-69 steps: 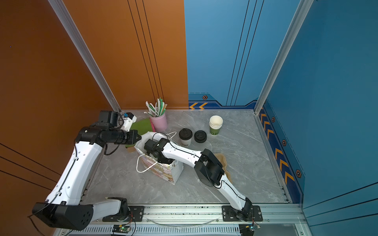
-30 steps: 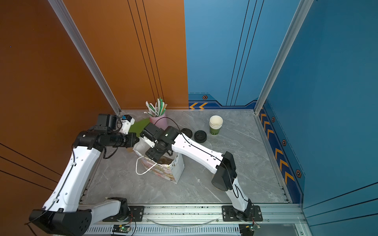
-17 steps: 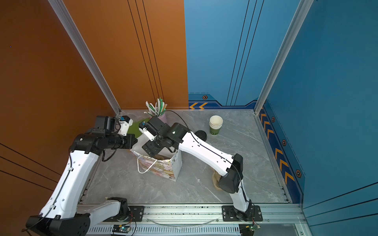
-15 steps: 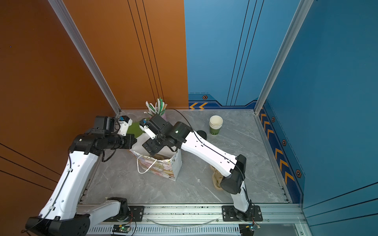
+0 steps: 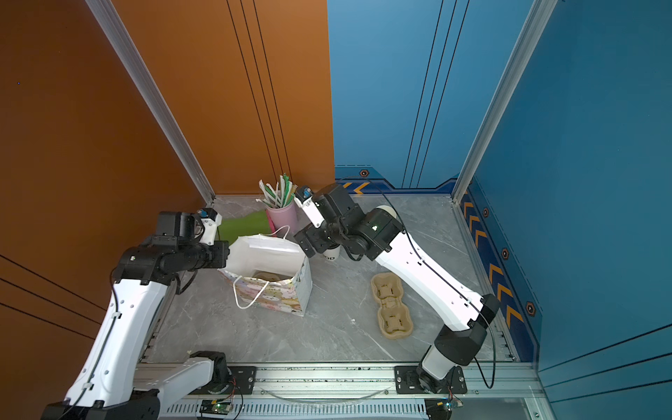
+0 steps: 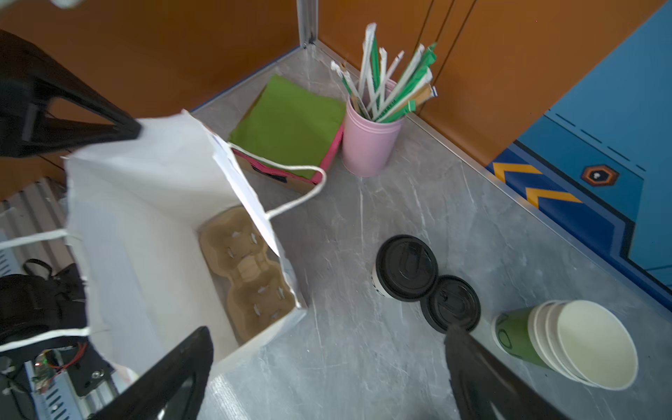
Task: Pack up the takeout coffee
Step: 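Raise the right gripper out of the bag and move it to the lidded cup, then lower the right gripper over the black lid and grip the lidded cup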
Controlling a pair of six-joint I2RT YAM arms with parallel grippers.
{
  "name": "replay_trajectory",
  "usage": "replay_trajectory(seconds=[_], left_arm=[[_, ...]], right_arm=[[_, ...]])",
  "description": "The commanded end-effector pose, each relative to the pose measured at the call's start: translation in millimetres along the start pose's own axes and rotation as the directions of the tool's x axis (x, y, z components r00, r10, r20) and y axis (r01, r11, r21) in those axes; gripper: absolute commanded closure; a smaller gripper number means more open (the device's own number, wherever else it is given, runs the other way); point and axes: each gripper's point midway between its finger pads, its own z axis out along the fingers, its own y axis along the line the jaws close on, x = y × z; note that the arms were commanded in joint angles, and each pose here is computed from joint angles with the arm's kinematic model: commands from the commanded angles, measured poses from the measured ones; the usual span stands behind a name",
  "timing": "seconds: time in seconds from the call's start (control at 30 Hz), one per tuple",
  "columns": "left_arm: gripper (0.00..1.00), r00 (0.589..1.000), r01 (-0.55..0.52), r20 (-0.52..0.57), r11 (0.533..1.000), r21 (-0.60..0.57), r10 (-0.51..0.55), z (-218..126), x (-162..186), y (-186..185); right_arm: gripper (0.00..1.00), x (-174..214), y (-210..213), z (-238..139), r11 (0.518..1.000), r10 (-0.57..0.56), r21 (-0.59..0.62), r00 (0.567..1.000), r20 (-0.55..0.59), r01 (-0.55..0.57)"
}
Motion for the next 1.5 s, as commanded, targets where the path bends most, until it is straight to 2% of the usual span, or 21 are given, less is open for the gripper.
replay_trajectory(seconds=[0.0, 0.3, 0.57, 0.83, 1.13, 1.47], left_arm=[[1.0, 1.0, 0.027, 0.0, 0.998, -0.052, -0.027, -2, 6, 13], [1.0, 0.999, 0.044, -0.018, 0.998, -0.048, -0.045, 3, 11, 16], [1.0, 0.999, 0.04, -0.029, 0.999, -0.034, -0.041, 6, 12, 15], [1.0, 0.999, 0.038, -0.031, 0.999, -0.02, -0.039, 9, 13, 13], [1.0, 0.999, 0.037, -0.031, 0.999, -0.012, -0.037, 11, 12, 12], [1.0, 0.999, 0.038, -0.03, 0.999, 0.0, -0.038, 13, 11, 10]], right_arm=[[0.0, 24, -26, 20, 1.0, -0.002, 0.025, 0.997, -0.081, 0.004], [0.0, 61, -68, 74, 0.999, 0.032, 0.014, 0.974, -0.225, -0.029], [0.0, 84, -79, 112, 1.0, -0.011, -0.014, 0.949, -0.314, 0.008], [0.0, 88, -79, 139, 0.997, -0.062, -0.062, 0.937, -0.345, 0.044], [0.0, 95, -88, 171, 0.999, -0.045, -0.044, 0.911, -0.41, 0.03], [0.0, 91, -91, 188, 0.999, -0.009, -0.043, 0.912, -0.41, -0.01]])
